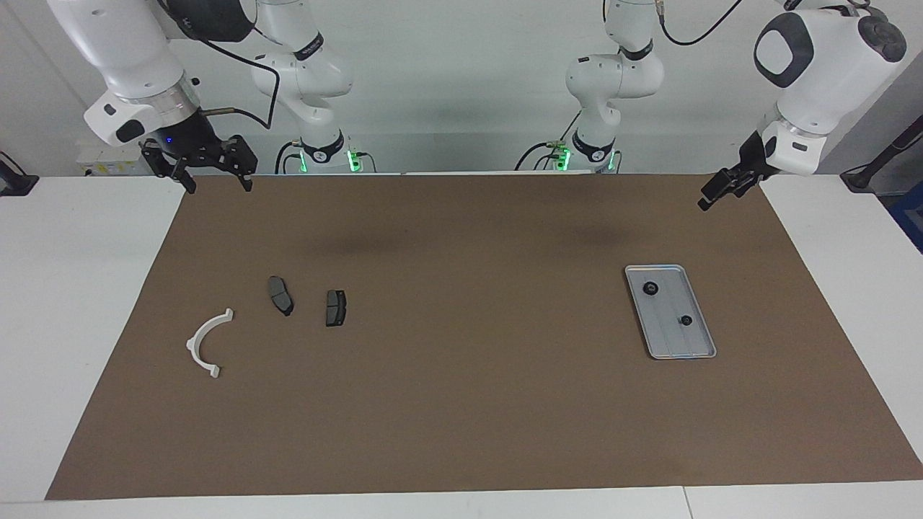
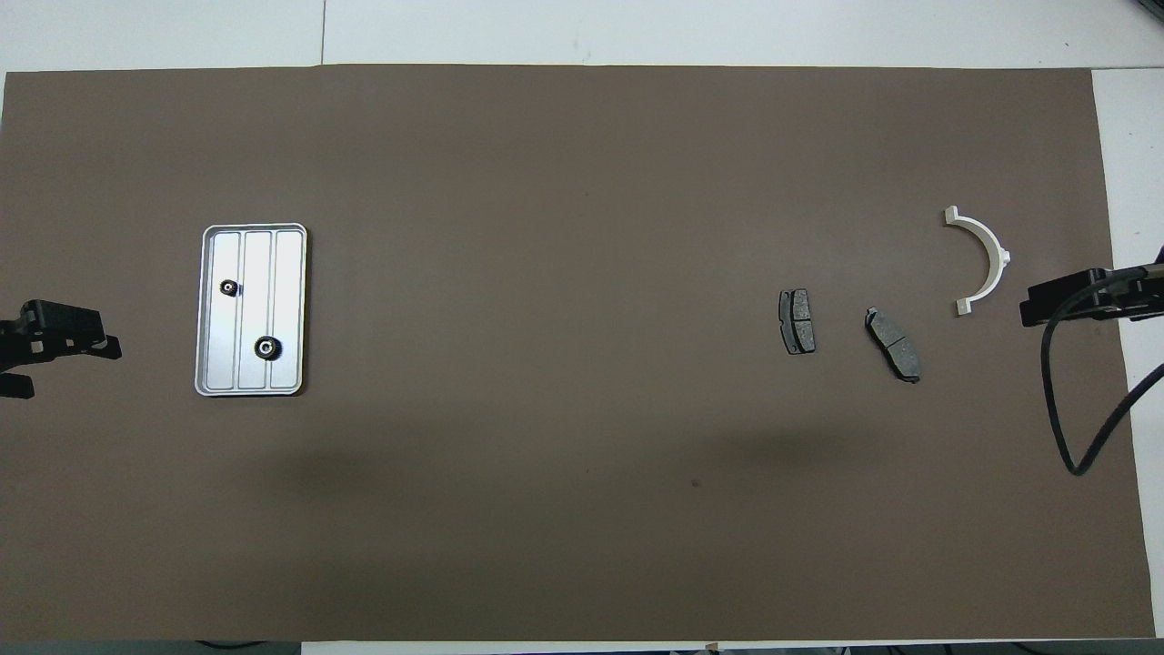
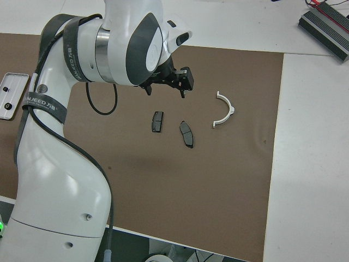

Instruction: Pick bearing gear from pile to tray

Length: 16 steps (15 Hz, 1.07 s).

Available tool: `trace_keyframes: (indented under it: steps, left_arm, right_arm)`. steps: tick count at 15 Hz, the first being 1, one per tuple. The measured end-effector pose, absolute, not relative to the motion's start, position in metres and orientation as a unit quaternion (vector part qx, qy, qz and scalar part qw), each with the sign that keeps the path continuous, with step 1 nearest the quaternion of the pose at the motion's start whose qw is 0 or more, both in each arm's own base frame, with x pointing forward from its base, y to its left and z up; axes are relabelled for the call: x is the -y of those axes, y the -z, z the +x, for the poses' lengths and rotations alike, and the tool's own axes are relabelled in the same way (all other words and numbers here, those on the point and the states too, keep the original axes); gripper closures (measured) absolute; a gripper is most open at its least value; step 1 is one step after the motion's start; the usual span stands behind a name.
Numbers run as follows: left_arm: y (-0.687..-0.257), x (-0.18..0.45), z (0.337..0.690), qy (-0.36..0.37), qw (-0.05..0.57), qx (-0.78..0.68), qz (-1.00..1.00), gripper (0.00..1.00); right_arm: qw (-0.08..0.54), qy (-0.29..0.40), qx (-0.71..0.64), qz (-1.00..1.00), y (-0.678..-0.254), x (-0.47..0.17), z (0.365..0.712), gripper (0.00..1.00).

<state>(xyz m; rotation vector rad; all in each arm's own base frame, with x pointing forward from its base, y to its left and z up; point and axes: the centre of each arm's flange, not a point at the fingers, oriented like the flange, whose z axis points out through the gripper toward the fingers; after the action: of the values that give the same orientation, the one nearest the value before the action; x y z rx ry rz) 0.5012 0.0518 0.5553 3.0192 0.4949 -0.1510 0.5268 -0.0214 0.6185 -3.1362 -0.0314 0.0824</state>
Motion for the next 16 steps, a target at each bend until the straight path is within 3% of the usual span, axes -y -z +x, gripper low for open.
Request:
trace_keyframes:
  steps: [16]
  left_arm:
    - [-0.531, -0.042, 0.547, 0.055, 0.027, -0.114, 0.992, 0.0]
  right_arm:
    - [0.002, -0.026, 0.01, -1.0, -0.619, 0.022, 0.527, 0.0]
